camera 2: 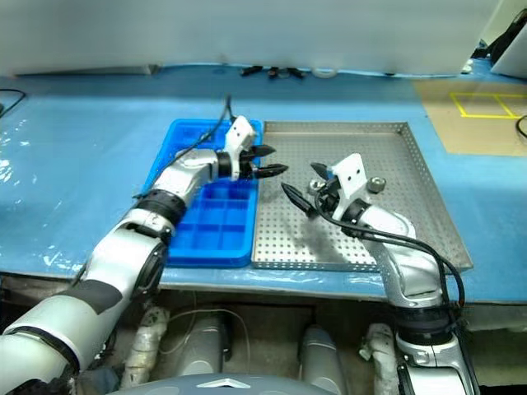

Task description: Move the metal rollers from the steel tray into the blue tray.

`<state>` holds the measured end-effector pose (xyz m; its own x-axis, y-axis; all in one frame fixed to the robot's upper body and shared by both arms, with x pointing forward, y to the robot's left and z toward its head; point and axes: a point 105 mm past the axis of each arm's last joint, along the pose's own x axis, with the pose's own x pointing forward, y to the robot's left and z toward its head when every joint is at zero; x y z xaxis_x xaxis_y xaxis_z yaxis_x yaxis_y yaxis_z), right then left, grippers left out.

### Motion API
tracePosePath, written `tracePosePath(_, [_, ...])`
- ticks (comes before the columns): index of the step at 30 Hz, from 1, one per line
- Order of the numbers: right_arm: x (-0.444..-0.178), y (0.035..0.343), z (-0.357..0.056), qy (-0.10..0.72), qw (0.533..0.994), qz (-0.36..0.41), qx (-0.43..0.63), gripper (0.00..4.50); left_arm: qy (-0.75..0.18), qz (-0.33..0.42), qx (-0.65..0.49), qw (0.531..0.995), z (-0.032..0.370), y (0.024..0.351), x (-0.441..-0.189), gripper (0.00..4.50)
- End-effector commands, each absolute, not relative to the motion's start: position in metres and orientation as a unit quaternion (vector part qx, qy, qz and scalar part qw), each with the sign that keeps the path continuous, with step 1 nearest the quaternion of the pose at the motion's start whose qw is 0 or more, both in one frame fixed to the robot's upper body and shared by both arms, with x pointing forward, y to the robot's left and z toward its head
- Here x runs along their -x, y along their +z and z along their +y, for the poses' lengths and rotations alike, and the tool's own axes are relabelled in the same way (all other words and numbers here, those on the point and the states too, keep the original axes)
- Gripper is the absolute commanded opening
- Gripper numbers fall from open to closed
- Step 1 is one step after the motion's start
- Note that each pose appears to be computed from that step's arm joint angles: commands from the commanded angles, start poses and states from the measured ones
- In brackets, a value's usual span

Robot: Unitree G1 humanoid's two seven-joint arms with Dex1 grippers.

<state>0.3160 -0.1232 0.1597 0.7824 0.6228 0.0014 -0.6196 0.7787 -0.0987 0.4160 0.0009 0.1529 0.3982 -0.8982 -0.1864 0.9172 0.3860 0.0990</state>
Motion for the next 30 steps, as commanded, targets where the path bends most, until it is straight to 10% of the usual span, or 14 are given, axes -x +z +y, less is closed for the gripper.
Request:
tracePosePath(1, [-0.305, 0.172, -0.128, 0.305, 0.950, -0.044, 0.049, 4.50, -0.551, 0.038, -0.135, 0.822, -0.016, 0.158, -0.416, 3.60])
tracePosePath(30, [-0.273, 0.147, -0.137, 0.229, 0.973, -0.005, 0.033, 4.50, -0.403, 0.126, -0.243, 0.873, -0.054, 0.089, -0.415, 3.60])
